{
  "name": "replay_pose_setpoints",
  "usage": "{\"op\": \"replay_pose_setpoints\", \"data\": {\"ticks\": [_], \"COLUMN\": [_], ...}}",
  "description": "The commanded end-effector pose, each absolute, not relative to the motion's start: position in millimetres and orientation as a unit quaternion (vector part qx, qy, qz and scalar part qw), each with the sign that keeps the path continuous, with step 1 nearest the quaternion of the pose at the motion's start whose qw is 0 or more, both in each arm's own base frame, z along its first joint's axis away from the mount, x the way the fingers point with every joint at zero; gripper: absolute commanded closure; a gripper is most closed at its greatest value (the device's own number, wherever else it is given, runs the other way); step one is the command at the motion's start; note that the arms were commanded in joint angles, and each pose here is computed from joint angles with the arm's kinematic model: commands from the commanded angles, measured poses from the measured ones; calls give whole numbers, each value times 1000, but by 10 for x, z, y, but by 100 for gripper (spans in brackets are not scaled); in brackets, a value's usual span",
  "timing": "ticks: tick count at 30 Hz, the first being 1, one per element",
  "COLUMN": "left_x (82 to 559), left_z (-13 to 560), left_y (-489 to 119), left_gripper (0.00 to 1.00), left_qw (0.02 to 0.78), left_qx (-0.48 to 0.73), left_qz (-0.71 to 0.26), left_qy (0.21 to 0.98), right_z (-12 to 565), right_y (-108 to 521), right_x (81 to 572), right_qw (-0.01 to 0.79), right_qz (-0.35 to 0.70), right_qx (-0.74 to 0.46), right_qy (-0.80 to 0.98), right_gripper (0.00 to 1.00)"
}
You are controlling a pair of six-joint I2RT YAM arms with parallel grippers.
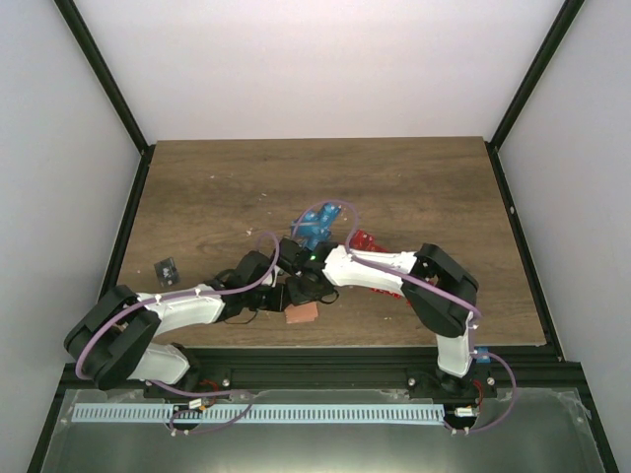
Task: Put the credit cards into the card holder
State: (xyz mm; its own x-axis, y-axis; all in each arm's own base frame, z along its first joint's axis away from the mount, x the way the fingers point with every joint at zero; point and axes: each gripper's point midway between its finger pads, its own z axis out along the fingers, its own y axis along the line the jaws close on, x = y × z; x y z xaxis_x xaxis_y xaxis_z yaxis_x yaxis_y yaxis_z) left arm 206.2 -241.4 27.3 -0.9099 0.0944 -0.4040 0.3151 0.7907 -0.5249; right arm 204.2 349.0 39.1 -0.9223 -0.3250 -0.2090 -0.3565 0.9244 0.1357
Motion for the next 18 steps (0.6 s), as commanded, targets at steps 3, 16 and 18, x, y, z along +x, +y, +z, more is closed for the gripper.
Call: {"op": "replay_pose_setpoints", "data": {"ticks": [3, 16, 18], "left_x": [2088, 2057, 2053], "left_z": [183, 161, 167], "left_y": [-2420, -2397, -2394], "left_gripper": [94, 94, 94], "left_qw": [193, 193, 194], "left_qx": [126, 122, 122], "left_qz": [-308, -316, -318], "left_qy": [923, 921, 920], "right_z": [-228, -800, -859], "right_y": [3793, 3552, 3479], "right_x": [1163, 632, 599], "right_qw": [-19, -99, -108], "right_qz": [113, 74, 64], "right_qx": [-269, -256, -251], "right_qy": [956, 959, 960], "right_gripper": [99, 99, 99]}}
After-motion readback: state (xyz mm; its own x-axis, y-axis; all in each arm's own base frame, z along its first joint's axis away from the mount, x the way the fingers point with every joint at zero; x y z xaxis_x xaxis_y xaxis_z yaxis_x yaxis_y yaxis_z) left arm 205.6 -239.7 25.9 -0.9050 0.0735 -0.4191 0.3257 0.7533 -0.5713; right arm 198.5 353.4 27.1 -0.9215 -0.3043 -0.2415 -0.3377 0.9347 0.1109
